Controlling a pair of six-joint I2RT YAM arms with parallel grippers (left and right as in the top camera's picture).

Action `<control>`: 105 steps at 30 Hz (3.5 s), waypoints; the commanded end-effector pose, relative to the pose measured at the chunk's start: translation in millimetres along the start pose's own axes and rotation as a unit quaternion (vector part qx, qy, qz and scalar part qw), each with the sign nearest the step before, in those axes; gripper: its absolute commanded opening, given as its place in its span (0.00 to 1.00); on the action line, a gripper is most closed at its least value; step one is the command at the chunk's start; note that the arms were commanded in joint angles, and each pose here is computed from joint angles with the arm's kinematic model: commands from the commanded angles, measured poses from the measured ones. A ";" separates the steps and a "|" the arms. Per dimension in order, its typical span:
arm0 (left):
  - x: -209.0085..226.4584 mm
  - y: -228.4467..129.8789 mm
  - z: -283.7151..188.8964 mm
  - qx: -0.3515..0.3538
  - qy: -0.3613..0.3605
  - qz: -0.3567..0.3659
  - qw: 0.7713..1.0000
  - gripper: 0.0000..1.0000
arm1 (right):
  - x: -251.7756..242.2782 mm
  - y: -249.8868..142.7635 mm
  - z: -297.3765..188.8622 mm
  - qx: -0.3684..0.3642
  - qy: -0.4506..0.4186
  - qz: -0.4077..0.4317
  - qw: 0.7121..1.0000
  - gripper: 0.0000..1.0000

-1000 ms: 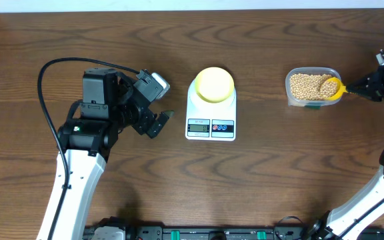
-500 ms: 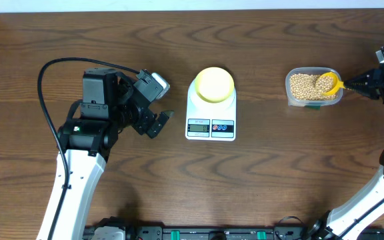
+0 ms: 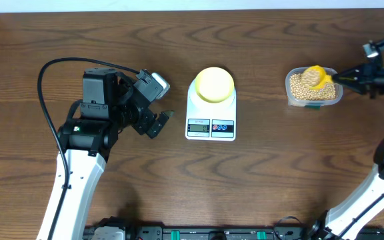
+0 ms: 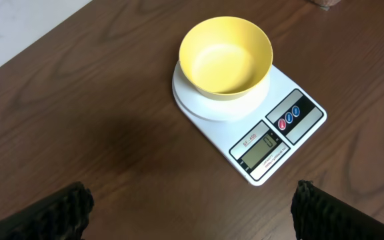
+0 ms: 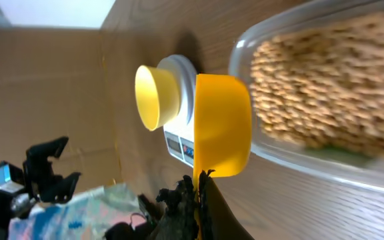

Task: Scoop item into bowl and weigh 50g on scale
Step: 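Carry the filled scoop with the right gripper over the yellow bowl, then tilt the scoop with the right gripper to pour soybeans into the bowl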

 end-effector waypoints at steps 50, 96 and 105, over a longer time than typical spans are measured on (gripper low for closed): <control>1.1 -3.6 0.4 0.003 0.004 -0.009 1.000 0.97 | 150.2 -15.7 217.4 0.159 -0.178 -0.341 0.909 0.01; 1.1 -3.6 0.4 0.003 0.004 -0.009 1.000 0.97 | 202.8 -35.2 226.5 0.171 -0.261 -0.541 0.781 0.01; 1.1 -3.6 0.4 0.003 0.004 -0.009 1.000 0.97 | 205.0 -43.0 229.6 0.188 -0.253 -0.560 0.766 0.01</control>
Point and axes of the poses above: each gripper's point midway between its finger pads, its own z axis out along the fingers, its own x axis along the line the jaws close on, y = z × x, the point moved 5 cm from there along -z, back along the fingers, and after that the axes turned 4 degrees about -z, right-handed, at the moved point
